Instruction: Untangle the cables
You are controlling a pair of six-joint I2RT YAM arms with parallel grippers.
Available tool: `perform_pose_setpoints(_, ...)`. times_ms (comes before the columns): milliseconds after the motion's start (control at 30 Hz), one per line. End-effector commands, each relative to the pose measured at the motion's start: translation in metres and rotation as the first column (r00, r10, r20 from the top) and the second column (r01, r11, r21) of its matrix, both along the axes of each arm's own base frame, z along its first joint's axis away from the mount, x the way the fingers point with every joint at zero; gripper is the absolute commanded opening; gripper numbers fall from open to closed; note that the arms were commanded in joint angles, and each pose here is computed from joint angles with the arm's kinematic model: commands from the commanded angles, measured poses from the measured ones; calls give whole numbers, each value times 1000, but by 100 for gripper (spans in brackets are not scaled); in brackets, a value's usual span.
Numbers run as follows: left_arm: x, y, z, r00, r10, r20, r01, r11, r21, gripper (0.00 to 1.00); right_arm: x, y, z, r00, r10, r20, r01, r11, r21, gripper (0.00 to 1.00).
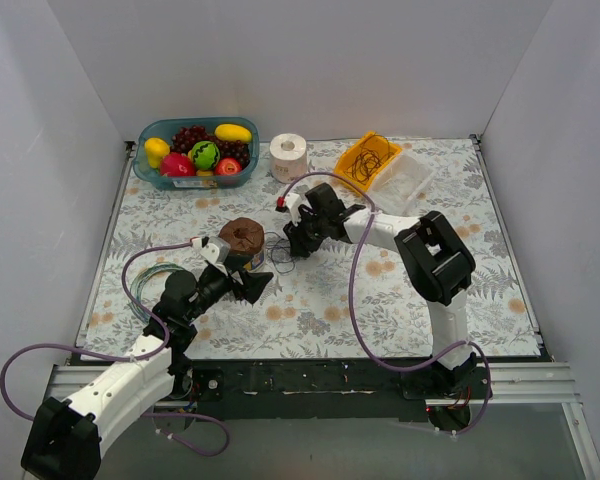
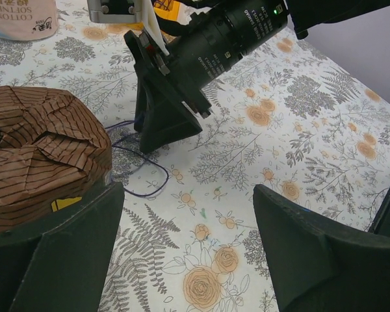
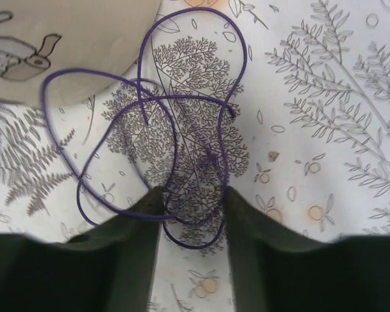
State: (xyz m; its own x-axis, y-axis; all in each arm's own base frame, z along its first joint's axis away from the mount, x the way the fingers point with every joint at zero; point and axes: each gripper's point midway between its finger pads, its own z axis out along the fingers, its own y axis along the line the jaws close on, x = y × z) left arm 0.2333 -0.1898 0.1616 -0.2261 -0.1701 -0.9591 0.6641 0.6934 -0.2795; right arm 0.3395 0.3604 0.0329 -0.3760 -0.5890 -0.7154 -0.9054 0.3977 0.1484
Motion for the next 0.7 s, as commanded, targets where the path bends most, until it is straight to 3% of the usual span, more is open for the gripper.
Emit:
perform_pose_setpoints(0,2,4,-5,1000,19,0,-19,1000,12,80,2,10,9,1000,-13,-21,14,999,32,27)
perform_pose_setpoints(33,2,4,-5,1000,20,-1,-19,1000,13,80,3,12,14,1000,-12,-16,13,999,39,4)
perform_pose_setpoints(67,2,4,-6,1000,20,-3,-19,1000,14,80,5,12,24,1000,-13,-1,13,999,52,1)
perform_pose_setpoints(233,2,4,-5,1000,20,0,-20,1000,12,80,16,12,86,998,-11,60,3,991,132,1)
perform_pose_setpoints(667,1,1,-7,1000,5,-7,-5,1000,7,80,62,-51,338,906,-178,385,-13,896,444,1)
